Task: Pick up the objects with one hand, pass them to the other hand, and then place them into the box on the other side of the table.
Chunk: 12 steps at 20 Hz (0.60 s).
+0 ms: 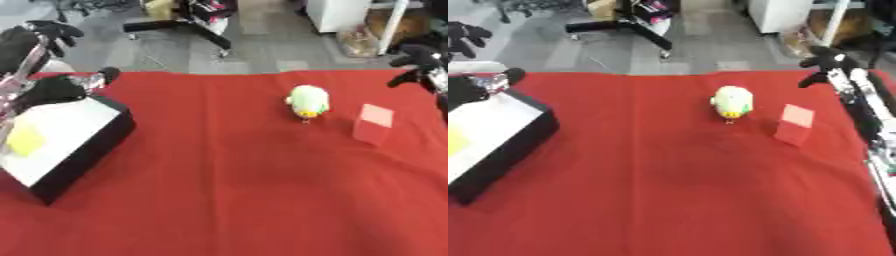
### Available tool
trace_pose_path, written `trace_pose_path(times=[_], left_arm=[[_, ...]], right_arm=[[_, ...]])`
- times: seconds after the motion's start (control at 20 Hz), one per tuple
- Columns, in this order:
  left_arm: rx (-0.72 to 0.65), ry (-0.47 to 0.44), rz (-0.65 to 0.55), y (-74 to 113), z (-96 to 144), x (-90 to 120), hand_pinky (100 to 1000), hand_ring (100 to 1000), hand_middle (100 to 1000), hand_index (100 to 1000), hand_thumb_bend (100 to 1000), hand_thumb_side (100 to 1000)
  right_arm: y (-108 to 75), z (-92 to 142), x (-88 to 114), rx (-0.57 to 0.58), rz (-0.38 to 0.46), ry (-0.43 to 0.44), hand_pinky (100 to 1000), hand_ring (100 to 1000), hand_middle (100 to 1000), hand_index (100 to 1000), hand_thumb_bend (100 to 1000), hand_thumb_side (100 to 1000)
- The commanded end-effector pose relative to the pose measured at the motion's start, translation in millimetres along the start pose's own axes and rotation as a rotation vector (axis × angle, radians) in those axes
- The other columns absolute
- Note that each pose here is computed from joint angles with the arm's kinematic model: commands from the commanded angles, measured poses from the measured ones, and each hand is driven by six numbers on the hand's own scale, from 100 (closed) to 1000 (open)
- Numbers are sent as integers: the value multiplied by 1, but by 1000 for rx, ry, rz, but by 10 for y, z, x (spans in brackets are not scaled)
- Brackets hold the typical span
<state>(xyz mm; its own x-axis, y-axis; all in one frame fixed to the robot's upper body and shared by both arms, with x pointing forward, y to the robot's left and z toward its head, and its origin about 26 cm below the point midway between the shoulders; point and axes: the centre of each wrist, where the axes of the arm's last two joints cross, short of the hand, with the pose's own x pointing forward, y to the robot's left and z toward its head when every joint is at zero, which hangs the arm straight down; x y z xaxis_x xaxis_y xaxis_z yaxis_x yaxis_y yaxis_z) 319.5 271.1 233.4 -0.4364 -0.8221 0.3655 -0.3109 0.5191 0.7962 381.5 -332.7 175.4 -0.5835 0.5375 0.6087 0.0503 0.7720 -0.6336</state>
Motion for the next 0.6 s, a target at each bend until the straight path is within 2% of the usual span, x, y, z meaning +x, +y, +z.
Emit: trace_pose_path(times=[0.05,0.3,0.45,0.6], left_arm=[[93,-84,190,-51,85,186,691,563,609,802,538,798],[122,-105,398,-363,203,273,681,549,593,789,522,825],[108,-107,462,-486,227,346,681,546,590,787,518,837],[96,-113,499,-557,231,408,681,545,588,786,515,844]], right_arm=[[-367,-20,-187,19,155,66,795,666,779,908,100,1000],[-600,-43,-533,114,398,185,848,790,867,953,100,1000],[-643,-98,-687,192,520,232,866,828,890,967,100,1000],[-622,-152,-791,256,606,250,894,873,910,980,100,1000]])
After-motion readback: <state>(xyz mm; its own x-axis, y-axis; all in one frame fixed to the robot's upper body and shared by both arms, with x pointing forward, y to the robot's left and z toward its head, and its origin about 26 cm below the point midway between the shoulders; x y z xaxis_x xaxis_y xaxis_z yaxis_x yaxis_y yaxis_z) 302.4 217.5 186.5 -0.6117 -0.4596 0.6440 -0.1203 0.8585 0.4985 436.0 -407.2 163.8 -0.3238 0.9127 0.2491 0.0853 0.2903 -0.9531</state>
